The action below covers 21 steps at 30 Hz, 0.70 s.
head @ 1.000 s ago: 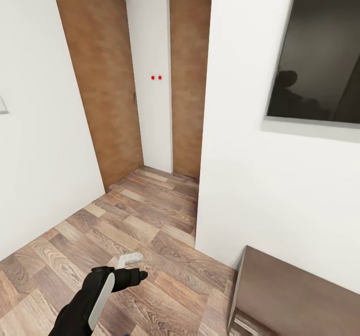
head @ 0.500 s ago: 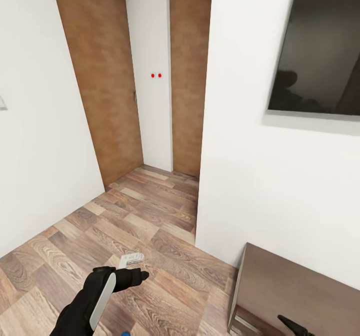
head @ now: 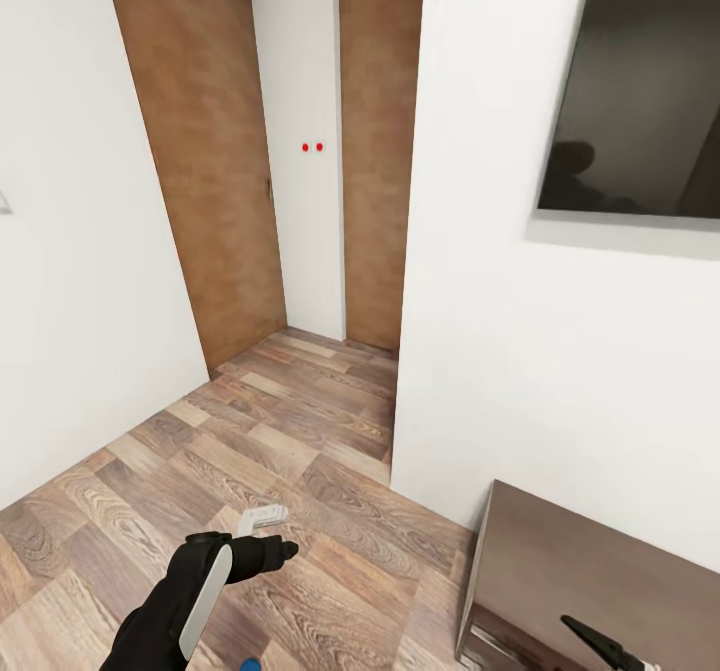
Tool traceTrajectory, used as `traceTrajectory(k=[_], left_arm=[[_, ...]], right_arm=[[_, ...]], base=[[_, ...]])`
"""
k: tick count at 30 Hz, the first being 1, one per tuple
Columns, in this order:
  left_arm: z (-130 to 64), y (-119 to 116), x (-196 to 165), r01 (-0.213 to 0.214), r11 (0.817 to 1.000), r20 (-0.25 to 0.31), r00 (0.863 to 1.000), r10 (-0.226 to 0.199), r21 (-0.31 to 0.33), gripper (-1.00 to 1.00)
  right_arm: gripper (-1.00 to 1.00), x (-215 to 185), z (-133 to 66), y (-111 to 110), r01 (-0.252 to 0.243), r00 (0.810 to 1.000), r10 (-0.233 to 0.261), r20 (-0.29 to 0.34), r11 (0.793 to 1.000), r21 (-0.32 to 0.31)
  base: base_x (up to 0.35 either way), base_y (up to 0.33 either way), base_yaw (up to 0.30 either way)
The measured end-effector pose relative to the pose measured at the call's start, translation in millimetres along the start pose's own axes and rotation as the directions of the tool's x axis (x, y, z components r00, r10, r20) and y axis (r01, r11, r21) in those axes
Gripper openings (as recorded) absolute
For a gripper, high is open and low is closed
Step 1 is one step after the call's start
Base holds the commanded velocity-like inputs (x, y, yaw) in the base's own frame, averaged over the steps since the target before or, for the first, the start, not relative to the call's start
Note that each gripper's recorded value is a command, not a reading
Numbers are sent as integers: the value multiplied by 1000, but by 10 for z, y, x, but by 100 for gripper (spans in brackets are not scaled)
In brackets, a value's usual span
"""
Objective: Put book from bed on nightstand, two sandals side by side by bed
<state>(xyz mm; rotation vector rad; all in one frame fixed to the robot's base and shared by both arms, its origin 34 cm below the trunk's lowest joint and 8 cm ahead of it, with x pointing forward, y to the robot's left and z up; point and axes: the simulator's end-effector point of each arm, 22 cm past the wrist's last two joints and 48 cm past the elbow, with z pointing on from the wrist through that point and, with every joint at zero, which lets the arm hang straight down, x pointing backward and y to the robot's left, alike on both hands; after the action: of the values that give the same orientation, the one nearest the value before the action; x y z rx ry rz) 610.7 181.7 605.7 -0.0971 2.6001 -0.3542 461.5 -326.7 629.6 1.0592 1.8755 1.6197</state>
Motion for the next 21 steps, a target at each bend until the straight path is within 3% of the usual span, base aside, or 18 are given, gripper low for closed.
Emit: traceTrajectory(k=[5, 21], left_arm=[[75, 24, 56, 0, 1000, 0, 1000, 0, 0, 100], [313, 129, 242, 2, 1000, 1, 1000, -2, -4, 100]], right_arm=[[100, -1, 9, -22, -56, 998, 56, -5, 998, -33], [100, -2, 55, -333, -70, 998, 70, -8, 997, -41]], base=[[0, 0, 0], [0, 0, 0]])
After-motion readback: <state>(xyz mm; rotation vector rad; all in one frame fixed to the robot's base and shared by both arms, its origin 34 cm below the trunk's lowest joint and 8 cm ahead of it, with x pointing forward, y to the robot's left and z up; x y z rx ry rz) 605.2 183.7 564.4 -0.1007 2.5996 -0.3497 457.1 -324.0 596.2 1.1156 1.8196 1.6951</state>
